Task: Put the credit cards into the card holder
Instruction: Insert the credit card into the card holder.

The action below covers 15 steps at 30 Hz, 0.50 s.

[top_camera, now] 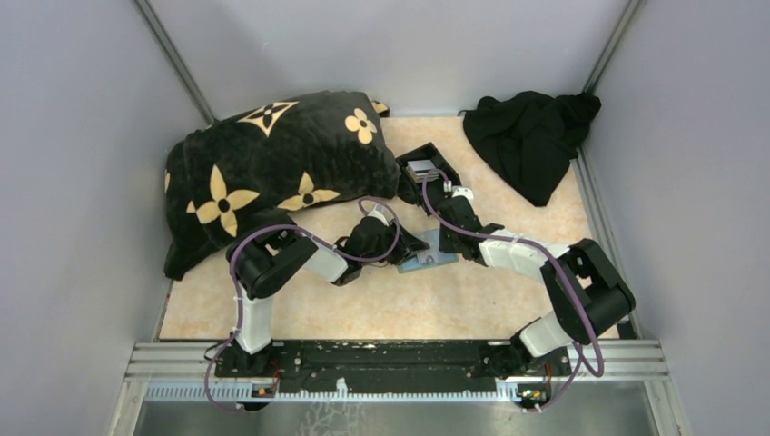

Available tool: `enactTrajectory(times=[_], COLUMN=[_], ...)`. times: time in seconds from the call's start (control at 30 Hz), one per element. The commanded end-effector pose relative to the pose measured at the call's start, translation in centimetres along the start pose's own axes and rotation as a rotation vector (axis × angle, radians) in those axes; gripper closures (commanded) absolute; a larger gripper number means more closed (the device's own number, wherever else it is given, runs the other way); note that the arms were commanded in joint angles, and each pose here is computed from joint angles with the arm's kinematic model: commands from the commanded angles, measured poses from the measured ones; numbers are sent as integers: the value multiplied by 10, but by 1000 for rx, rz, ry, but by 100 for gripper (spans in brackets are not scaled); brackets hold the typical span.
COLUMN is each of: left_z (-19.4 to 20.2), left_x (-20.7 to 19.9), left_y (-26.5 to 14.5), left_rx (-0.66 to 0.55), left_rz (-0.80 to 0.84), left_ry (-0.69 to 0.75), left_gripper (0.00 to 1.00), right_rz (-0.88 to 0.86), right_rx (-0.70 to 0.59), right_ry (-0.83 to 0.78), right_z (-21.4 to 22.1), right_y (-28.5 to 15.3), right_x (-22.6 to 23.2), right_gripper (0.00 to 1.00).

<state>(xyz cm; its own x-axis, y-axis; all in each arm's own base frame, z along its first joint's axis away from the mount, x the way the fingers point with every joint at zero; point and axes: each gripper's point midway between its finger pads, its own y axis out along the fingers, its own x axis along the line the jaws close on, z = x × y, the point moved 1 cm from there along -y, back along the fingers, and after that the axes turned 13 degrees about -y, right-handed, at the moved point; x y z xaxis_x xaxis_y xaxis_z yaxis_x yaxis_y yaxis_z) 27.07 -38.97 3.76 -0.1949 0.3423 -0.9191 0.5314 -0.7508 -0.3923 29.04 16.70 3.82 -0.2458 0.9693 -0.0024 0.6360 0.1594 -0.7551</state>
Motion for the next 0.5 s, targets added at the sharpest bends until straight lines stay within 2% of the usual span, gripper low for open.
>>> enactTrajectory(times=[0.0,0.47], left_z=[4,5], left_x=[30,42], left_y=[-3,-2], left_rx=[17,60], left_rz=[-140,-305], left_ry=[54,130], left_gripper=[57,55], right_rz=[-3,45], right_rx=[-59,-95], right_ry=[-10,-2], right_z=[-18,-31], right_y=[-10,-19], right_x=[3,-5], right_gripper=[84,83])
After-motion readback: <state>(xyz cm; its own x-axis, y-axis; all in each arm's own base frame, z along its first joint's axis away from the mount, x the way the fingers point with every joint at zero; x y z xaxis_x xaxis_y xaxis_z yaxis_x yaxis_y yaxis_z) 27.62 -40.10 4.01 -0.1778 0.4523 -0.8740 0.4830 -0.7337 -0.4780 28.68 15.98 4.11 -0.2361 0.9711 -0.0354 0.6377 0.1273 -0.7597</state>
